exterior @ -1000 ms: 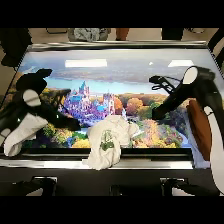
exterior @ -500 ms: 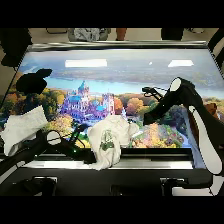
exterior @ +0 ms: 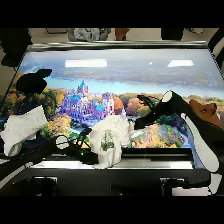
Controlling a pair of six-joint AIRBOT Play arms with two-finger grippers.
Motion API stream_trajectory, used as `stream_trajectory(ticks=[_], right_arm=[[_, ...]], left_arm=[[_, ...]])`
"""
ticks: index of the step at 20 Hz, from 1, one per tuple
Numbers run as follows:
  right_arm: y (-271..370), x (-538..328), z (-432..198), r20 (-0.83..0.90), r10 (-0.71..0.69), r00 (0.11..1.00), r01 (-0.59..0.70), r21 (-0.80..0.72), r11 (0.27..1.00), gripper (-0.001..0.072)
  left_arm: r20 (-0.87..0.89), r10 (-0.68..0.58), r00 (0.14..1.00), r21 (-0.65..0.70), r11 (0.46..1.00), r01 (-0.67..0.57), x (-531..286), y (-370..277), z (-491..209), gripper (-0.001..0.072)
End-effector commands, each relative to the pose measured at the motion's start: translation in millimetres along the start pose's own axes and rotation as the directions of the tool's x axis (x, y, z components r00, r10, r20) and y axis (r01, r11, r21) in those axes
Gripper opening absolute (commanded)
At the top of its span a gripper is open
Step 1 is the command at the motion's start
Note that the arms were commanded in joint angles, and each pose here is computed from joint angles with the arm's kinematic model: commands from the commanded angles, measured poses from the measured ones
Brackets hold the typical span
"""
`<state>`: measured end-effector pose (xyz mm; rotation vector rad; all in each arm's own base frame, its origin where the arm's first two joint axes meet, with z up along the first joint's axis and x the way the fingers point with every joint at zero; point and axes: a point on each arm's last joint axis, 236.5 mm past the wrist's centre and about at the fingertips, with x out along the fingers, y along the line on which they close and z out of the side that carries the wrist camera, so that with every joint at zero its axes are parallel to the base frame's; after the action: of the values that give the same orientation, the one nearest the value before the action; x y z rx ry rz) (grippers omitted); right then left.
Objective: Fold the shirts.
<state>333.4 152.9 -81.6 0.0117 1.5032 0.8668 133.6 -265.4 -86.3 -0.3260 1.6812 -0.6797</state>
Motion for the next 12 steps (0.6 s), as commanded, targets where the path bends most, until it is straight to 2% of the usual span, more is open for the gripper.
stream_trajectory(ticks=[1,2,3,4,6,8,9,10,12], right_arm=[[7.9,18.2,18.3,0.07,-0.004,0.998,0.004,0.005,1.0,0.0685],[12.5,24.2,22.4,0.072,-0.011,0.997,0.012,-0.015,1.0,0.0506],[14.8,27.1,27.1,0.08,-0.029,0.996,0.032,-0.035,0.999,0.0147],[16.9,24.3,30.2,0.088,-0.031,0.996,0.035,-0.044,0.998,0.0059],[13.3,-6.4,45.6,0.148,-0.09,0.985,0.106,-0.105,0.989,0.0058],[6.9,-78.9,75.0,0.297,-0.209,0.932,0.263,-0.152,0.953,0.0057],[10.2,-130.3,91.9,0.408,-0.265,0.874,0.354,-0.16,0.921,0.0057],[21.1,-196.1,106.2,0.538,-0.321,0.78,0.466,-0.156,0.871,0.0058],[65.6,-328.8,105.9,0.751,-0.388,0.534,0.661,-0.084,0.746,0.0058]], left_arm=[[0.037,-0.011,0.999,0.014,1.0,0.011,-7.7,-7.4,5.5,0.0034],[0.051,-0.015,0.999,0.024,1.0,0.014,-11.8,-10.1,6.4,0.0034],[0.069,-0.016,0.998,0.034,0.999,0.013,-17.0,-12.7,7.5,0.0034],[0.099,0.003,0.995,0.042,0.999,-0.007,-25.7,-11.2,11.0,0.0033],[0.217,0.085,0.972,0.072,0.992,-0.103,-67.8,-1.3,30.9,0.0033],[0.427,0.169,0.888,0.079,0.972,-0.223,-152.6,2.5,64.4,0.0033],[0.553,0.195,0.81,0.059,0.961,-0.272,-208.7,-0.9,80.1,0.0033],[0.684,0.202,0.701,0.032,0.952,-0.305,-272.7,-9.9,90.4,0.0033],[0.89,0.185,0.417,-0.047,0.946,-0.321,-407.9,-37.8,84.1,0.0033]])
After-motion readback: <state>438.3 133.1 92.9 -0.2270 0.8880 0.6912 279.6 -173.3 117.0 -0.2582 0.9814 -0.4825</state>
